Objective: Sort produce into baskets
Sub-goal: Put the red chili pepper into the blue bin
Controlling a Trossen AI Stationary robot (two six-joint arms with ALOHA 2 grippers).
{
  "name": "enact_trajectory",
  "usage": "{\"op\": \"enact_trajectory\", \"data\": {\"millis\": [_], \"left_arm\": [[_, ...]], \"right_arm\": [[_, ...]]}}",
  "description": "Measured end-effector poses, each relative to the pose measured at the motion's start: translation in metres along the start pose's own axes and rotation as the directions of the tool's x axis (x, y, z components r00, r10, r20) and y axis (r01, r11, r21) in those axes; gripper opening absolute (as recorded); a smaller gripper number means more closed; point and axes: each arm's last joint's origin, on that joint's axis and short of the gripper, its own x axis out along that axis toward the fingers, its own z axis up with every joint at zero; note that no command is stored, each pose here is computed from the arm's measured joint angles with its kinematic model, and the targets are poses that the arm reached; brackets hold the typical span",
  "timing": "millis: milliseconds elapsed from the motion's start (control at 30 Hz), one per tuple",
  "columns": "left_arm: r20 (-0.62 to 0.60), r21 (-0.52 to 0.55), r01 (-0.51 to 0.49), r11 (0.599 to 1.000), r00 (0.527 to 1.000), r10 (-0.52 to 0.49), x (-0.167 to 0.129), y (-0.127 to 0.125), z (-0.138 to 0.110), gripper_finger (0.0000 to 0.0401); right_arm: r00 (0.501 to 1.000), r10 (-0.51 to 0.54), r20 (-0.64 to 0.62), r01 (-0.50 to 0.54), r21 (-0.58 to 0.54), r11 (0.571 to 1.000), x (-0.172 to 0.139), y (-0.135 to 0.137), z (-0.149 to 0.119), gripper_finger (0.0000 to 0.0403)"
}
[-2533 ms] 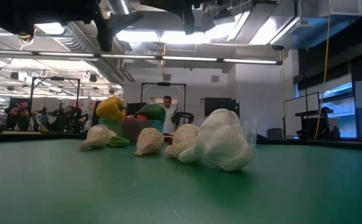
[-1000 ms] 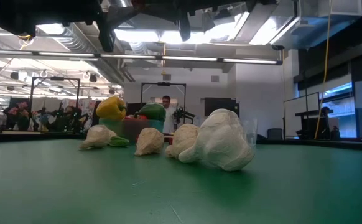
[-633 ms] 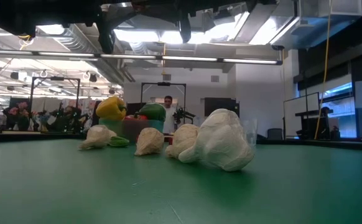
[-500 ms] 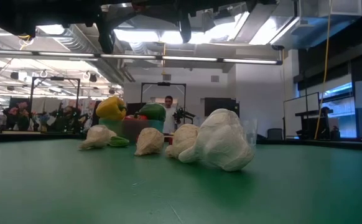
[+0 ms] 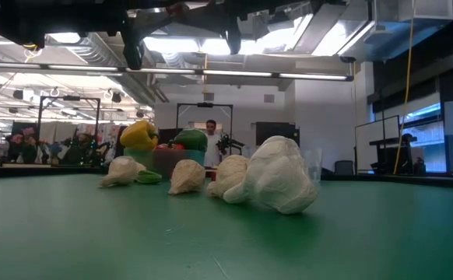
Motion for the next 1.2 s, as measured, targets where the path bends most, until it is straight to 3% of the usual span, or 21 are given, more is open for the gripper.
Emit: {"op": "enact_trajectory", "data": {"millis": [233, 433, 600, 700, 833, 1000, 1200], "left_arm": [[0.023, -0.004, 0.007, 1.0, 1.0, -0.007, 0.0, -0.001, 0.002, 0.0078], [0.004, -0.013, 0.003, 1.0, 1.0, -0.002, 0.0, 0.0, 0.001, 0.0078], [-0.166, -0.088, 0.08, 0.993, 0.982, -0.094, -0.005, -0.001, -0.008, 0.0078], [-0.316, -0.181, 0.175, 0.968, 0.922, -0.226, -0.011, -0.007, -0.015, 0.0078], [-0.431, -0.309, 0.326, 0.894, 0.79, -0.437, -0.024, -0.021, -0.016, 0.0079], [-0.519, -0.39, 0.291, 0.874, 0.714, -0.47, -0.039, -0.031, -0.021, 0.0079], [-0.695, -0.47, 0.203, 0.859, 0.515, -0.501, -0.068, -0.046, -0.04, 0.0079]], "right_arm": [[0.997, -0.027, -0.071, 0.028, 0.008, 1.0, 0.0, -0.003, -0.008, 0.0203], [0.994, -0.045, -0.099, 0.048, 0.02, 0.999, 0.0, -0.004, -0.011, 0.023], [0.984, -0.019, -0.179, 0.026, 0.039, 0.999, -0.001, -0.005, -0.017, 0.0232], [0.969, -0.001, -0.249, 0.015, 0.055, 0.998, -0.003, -0.005, -0.023, 0.0232], [0.948, 0.0, -0.319, 0.017, 0.052, 0.999, -0.005, -0.003, -0.031, 0.0232], [0.937, 0.023, -0.348, -0.008, 0.046, 0.999, -0.006, 0.005, -0.035, 0.0232], [0.934, 0.011, -0.358, 0.003, 0.04, 0.999, -0.006, 0.005, -0.037, 0.0232]]}}
